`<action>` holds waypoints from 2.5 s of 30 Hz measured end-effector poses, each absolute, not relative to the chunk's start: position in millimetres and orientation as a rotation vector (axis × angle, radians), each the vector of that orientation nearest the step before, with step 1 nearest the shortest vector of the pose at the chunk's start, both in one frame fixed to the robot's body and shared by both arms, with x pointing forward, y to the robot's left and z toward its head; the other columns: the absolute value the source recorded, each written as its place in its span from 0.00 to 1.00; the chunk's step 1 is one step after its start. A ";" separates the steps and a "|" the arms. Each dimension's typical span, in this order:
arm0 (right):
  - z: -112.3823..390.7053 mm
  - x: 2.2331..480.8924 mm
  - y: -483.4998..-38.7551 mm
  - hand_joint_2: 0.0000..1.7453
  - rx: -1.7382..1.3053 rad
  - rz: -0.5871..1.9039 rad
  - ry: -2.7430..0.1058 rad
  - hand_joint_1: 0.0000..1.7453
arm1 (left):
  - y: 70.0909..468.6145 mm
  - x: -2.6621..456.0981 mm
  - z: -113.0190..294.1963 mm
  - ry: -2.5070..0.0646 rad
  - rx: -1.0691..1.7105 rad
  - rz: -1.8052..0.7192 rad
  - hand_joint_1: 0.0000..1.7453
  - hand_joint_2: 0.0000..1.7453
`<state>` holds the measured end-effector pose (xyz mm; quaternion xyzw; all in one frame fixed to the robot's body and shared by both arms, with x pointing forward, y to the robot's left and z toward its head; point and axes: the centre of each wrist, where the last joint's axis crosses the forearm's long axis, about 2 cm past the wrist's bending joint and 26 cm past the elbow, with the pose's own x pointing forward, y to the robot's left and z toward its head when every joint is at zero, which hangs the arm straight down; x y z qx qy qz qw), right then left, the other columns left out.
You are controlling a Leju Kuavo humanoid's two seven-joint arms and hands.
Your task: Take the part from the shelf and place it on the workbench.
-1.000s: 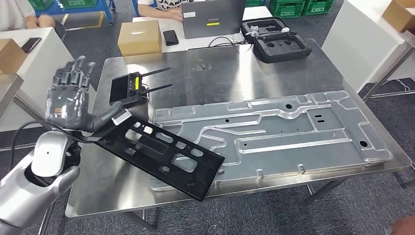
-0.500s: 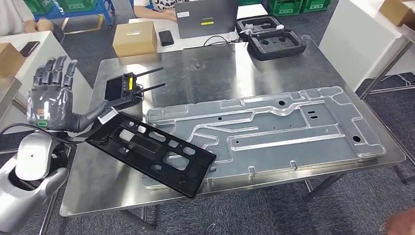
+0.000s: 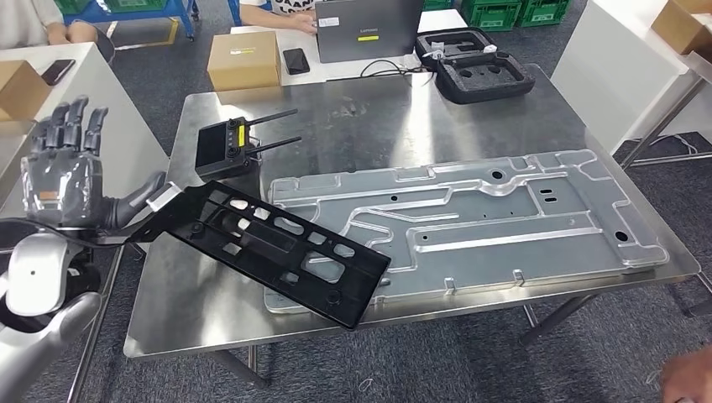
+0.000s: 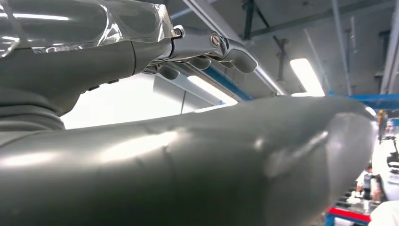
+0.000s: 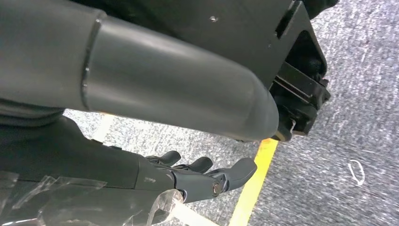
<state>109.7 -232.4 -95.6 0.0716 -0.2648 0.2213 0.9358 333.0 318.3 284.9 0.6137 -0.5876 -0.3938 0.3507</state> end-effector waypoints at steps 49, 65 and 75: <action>-98.1 112.6 -274.6 0.00 0.040 0.431 -0.525 0.00 | 424.4 286.1 274.4 -1.335 1.686 -0.812 0.00 0.00; -98.0 113.4 -279.1 0.00 0.032 0.422 -0.531 0.00 | 419.0 286.7 271.0 -1.344 1.668 -0.808 0.00 0.00; -97.7 114.6 -278.1 0.00 0.034 0.418 -0.534 0.00 | 418.1 286.2 269.3 -1.345 1.662 -0.807 0.00 0.00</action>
